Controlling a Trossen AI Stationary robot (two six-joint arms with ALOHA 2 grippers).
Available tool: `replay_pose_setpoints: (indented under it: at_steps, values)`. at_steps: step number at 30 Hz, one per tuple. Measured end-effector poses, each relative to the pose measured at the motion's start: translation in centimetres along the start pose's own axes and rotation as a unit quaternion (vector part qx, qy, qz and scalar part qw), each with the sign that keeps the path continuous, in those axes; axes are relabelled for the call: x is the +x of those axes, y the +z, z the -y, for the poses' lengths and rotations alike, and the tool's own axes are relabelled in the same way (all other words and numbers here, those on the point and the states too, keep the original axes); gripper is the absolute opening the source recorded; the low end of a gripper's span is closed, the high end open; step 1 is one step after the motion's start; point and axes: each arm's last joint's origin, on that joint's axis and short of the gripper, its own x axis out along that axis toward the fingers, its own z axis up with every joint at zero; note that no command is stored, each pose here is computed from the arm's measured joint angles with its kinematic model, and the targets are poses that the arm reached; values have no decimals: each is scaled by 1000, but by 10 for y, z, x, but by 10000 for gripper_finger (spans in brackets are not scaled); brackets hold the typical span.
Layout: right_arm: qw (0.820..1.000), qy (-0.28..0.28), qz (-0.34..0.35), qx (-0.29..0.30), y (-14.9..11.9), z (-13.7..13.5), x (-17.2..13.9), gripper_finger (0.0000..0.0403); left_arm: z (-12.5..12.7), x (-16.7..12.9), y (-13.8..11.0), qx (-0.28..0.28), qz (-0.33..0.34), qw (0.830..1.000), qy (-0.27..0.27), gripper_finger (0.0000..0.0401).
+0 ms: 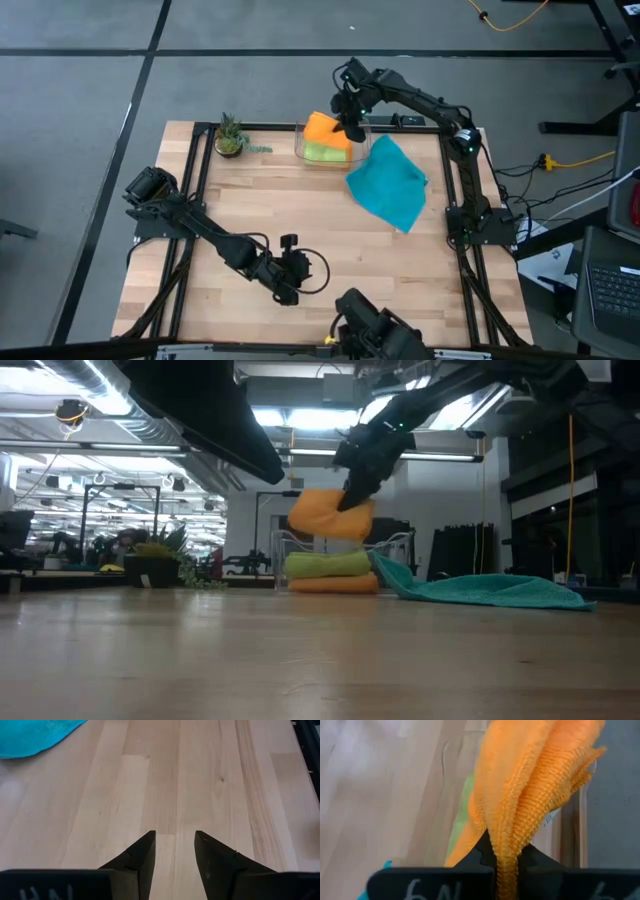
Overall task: Fold microfiber towels
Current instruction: Put the folded orange microfiber cloth into the transparent bin
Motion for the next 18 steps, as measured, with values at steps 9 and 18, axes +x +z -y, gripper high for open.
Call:
replay_pose_setpoints:
  at_steps: [9, 18]
  values:
    - [999, 19, -28, -6, -10, -4, 16, 13, 0, 0, 0, 13, 0, 1000, 0, 130]
    - [997, 58, -30, -47, -7, -15, 20, 13, 0, 0, 0, 13, 0, 1000, 0, 130]
